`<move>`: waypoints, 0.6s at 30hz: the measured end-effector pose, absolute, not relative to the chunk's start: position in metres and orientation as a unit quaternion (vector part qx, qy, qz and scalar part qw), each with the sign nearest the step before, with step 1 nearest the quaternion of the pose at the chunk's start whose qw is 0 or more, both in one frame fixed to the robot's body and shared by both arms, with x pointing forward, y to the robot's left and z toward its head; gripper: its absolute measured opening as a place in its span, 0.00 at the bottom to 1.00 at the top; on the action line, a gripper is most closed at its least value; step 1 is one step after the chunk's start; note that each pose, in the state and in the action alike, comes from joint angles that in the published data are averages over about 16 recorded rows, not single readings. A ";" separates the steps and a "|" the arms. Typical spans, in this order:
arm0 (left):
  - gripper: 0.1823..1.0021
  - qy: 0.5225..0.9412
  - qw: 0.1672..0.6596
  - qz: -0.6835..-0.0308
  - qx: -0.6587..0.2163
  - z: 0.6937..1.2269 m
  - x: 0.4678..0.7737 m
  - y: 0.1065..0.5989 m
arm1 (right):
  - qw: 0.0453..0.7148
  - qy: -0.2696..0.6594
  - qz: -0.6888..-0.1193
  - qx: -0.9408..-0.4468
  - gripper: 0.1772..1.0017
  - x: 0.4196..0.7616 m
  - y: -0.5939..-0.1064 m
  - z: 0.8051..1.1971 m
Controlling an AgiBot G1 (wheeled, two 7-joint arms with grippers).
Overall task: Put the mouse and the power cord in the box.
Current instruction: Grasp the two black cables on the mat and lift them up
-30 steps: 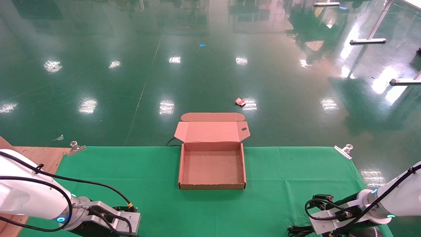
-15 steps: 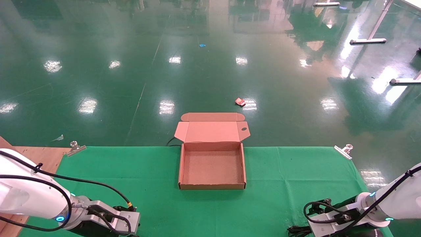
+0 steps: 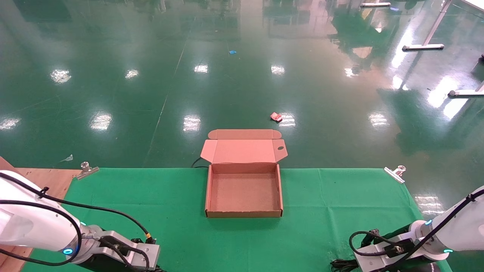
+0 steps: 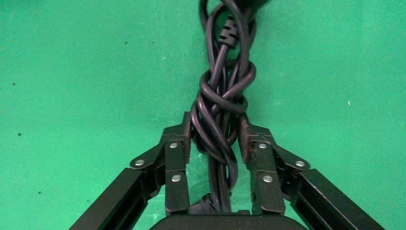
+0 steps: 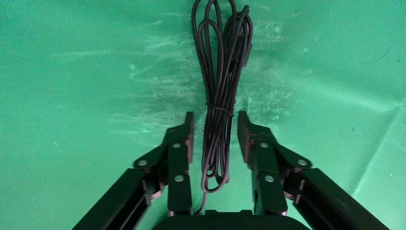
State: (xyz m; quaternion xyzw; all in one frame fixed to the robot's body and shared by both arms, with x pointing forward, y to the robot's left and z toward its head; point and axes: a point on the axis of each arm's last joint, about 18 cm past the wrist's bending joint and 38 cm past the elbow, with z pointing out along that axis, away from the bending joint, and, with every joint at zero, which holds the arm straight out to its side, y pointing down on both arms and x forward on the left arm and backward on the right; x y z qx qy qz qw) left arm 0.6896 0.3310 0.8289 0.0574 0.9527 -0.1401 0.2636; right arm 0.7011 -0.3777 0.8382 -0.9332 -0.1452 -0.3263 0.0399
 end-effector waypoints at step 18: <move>0.19 0.953 0.258 -0.146 0.065 0.841 0.684 0.334 | 0.057 -0.148 -0.324 -0.933 0.08 0.696 -0.377 0.849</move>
